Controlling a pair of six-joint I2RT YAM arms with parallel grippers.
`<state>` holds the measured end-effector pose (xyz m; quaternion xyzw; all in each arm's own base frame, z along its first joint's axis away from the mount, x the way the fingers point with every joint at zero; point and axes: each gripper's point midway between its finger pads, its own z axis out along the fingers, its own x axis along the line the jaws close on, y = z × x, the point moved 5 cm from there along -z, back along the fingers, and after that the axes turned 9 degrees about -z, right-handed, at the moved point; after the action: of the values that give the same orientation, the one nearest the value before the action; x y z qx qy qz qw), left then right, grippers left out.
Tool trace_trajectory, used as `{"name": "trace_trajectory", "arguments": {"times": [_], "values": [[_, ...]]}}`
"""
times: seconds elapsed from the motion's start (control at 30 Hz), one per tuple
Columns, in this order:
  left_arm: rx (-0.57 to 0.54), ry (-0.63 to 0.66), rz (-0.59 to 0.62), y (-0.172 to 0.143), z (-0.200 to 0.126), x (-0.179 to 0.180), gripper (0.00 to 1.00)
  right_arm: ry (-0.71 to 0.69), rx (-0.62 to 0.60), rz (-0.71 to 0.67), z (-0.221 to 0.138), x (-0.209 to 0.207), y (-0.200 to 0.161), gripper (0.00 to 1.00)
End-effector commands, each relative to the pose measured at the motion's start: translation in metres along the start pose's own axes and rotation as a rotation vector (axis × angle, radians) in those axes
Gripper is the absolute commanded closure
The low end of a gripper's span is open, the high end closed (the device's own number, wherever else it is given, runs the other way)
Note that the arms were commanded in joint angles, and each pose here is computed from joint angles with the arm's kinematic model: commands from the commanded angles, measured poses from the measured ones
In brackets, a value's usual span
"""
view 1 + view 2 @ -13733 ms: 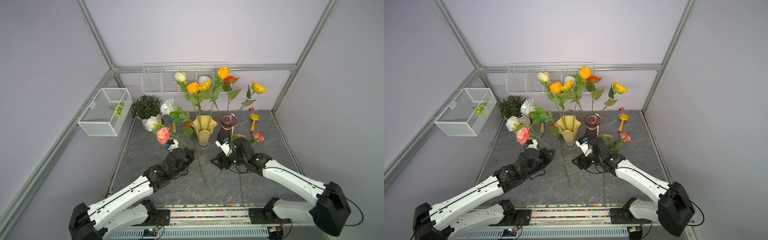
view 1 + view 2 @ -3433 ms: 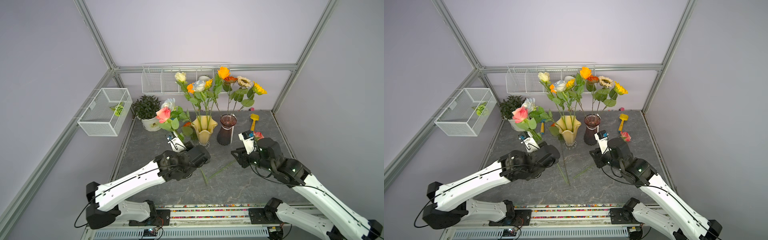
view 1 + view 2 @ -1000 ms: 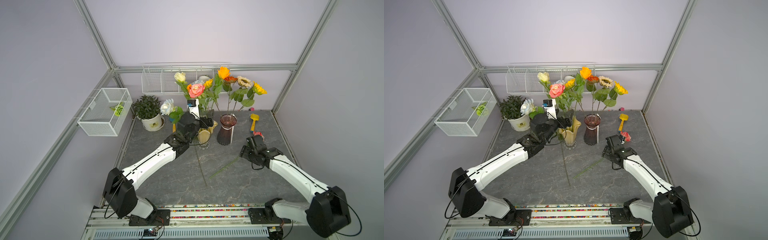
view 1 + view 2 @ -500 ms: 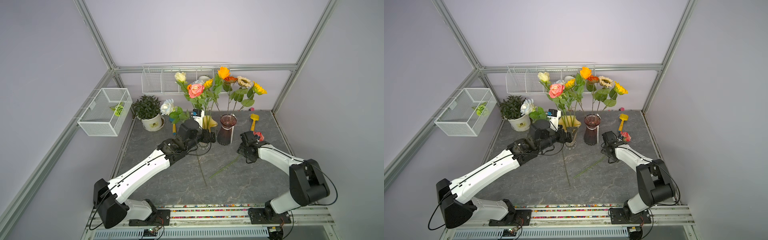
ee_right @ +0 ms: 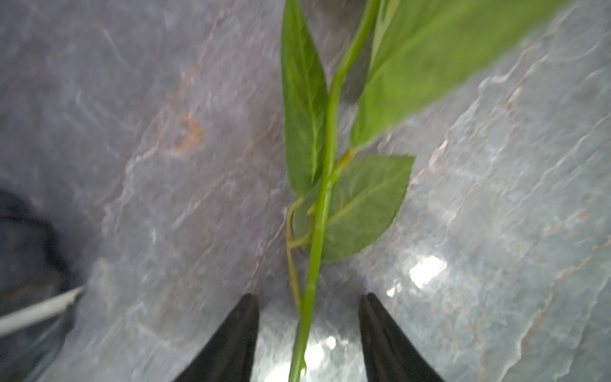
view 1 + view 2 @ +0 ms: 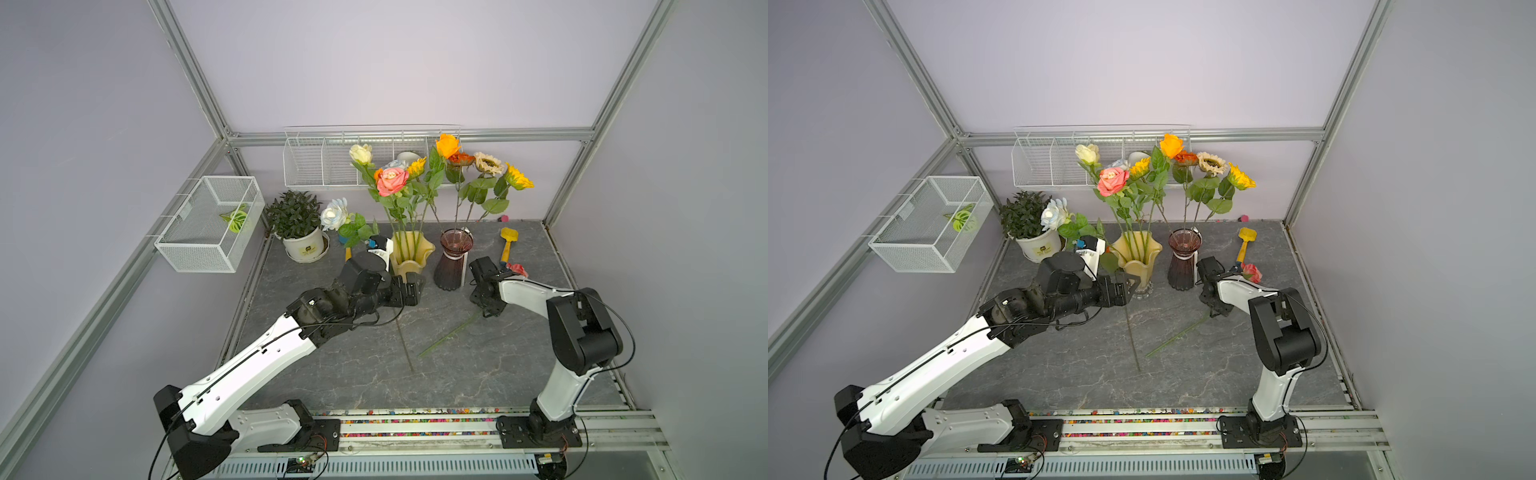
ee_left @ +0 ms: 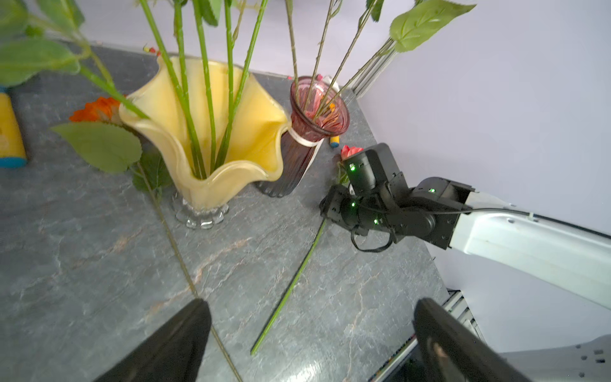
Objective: Arrange the flowers in different vases according to their variety
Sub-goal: Pick up the flower at the center of the board, then insert the flower into the vase.
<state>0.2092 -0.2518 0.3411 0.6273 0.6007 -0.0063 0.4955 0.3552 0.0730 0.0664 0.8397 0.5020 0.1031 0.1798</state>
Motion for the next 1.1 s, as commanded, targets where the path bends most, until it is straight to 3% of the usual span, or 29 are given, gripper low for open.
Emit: {"name": "trace_trajectory", "arguments": {"times": [0.0, 0.27, 0.43, 0.63, 0.8, 1.07], "values": [[0.079, 0.092, -0.065, -0.021, -0.007, 0.022, 0.0, -0.028, 0.005, 0.035, 0.008, -0.001, 0.002, 0.51], [0.128, 0.186, -0.146, -0.043, -0.01, 0.049, 0.0, -0.071, -0.013, 0.053, 0.005, -0.007, 0.004, 1.0], [0.144, 0.22, -0.199, -0.057, -0.007, 0.063, 0.0, -0.079, -0.058, 0.055, -0.013, -0.02, 0.005, 1.0], [0.127, 0.239, -0.299, -0.069, 0.012, 0.087, 0.0, -0.025, -0.204, 0.033, -0.073, -0.042, 0.016, 1.0], [0.067, 0.206, -0.439, -0.069, 0.034, 0.119, 0.0, 0.067, -0.386, -0.054, -0.15, -0.065, 0.025, 1.0], [0.007, 0.209, -0.506, -0.06, 0.067, 0.142, 0.0, 0.329, -0.775, -0.116, -0.283, -0.103, 0.031, 1.0]]}}
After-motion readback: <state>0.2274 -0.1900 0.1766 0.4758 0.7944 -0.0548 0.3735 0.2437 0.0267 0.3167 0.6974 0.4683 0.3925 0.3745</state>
